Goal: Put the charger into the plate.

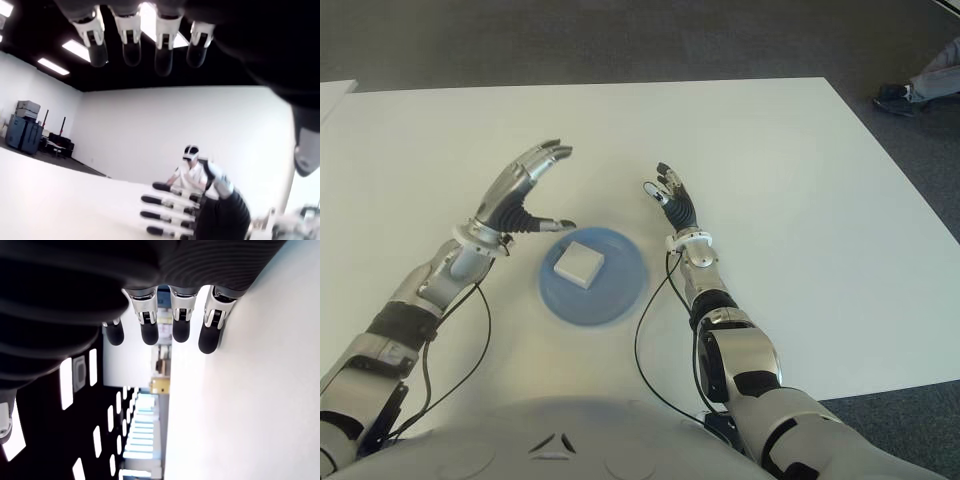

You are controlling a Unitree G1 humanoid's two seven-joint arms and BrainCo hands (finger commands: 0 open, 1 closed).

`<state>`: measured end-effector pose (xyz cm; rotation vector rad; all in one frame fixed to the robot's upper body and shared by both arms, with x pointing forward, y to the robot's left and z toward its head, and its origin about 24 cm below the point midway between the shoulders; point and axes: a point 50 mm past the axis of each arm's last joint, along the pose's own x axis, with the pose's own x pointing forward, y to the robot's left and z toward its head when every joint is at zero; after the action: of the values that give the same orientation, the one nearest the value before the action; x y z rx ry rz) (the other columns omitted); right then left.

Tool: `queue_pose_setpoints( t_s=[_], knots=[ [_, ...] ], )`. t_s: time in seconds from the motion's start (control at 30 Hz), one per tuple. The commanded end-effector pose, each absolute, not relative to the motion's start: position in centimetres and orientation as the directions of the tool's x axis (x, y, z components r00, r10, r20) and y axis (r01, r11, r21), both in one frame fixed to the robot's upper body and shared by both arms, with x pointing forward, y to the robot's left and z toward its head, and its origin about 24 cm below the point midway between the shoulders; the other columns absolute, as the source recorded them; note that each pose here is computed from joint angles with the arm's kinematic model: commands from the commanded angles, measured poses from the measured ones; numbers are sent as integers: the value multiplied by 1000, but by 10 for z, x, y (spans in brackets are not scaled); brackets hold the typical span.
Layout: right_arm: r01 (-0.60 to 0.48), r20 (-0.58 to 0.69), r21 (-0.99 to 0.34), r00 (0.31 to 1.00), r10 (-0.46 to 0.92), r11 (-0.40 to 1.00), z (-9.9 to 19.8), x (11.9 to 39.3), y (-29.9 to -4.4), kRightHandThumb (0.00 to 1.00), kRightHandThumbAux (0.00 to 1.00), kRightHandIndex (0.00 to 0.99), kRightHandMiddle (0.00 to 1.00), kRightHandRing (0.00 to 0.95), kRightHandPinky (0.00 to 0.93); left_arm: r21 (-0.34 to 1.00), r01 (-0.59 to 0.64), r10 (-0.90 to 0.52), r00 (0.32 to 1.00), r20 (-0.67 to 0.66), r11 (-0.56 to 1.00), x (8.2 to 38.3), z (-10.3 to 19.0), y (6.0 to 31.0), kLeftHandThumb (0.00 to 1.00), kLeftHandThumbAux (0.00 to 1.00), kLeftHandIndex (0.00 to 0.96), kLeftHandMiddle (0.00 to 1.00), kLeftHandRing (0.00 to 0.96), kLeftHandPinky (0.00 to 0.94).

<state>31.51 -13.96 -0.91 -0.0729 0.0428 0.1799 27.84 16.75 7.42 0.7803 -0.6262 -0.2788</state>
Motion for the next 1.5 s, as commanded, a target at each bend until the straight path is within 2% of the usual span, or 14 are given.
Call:
queue_pose_setpoints(
  t_s=[0.03,0.23,0.47,1.0,1.2,1.5],
  knots=[
    [-189,-284,-43,944,169,981,-55,284,-140,0,438,23,72,1,0,355,90,-195,942,274,931,311,60,199,180,629,80,105,77,63],
    [-184,-284,-44,945,164,982,-55,283,-140,0,438,21,70,3,0,93,70,-84,985,149,993,310,31,206,65,623,14,35,24,15],
    [-181,-283,-32,945,165,983,-55,283,-139,0,456,13,72,8,0,-59,17,-16,1000,19,998,308,8,214,29,561,0,2,1,0],
    [-169,-295,-9,942,159,986,-57,282,-142,0,505,0,46,4,0,-101,-53,45,996,-81,993,306,-8,208,32,496,0,0,0,0],
    [-164,-294,-15,944,153,986,-57,282,-145,0,507,0,50,10,0,-97,-81,62,981,-182,992,299,-24,207,41,505,0,0,0,0],
    [-162,-297,-13,943,151,987,-57,281,-147,0,496,0,57,14,0,-65,-100,81,966,-246,993,297,-31,202,49,522,0,0,0,0]
  ],
)
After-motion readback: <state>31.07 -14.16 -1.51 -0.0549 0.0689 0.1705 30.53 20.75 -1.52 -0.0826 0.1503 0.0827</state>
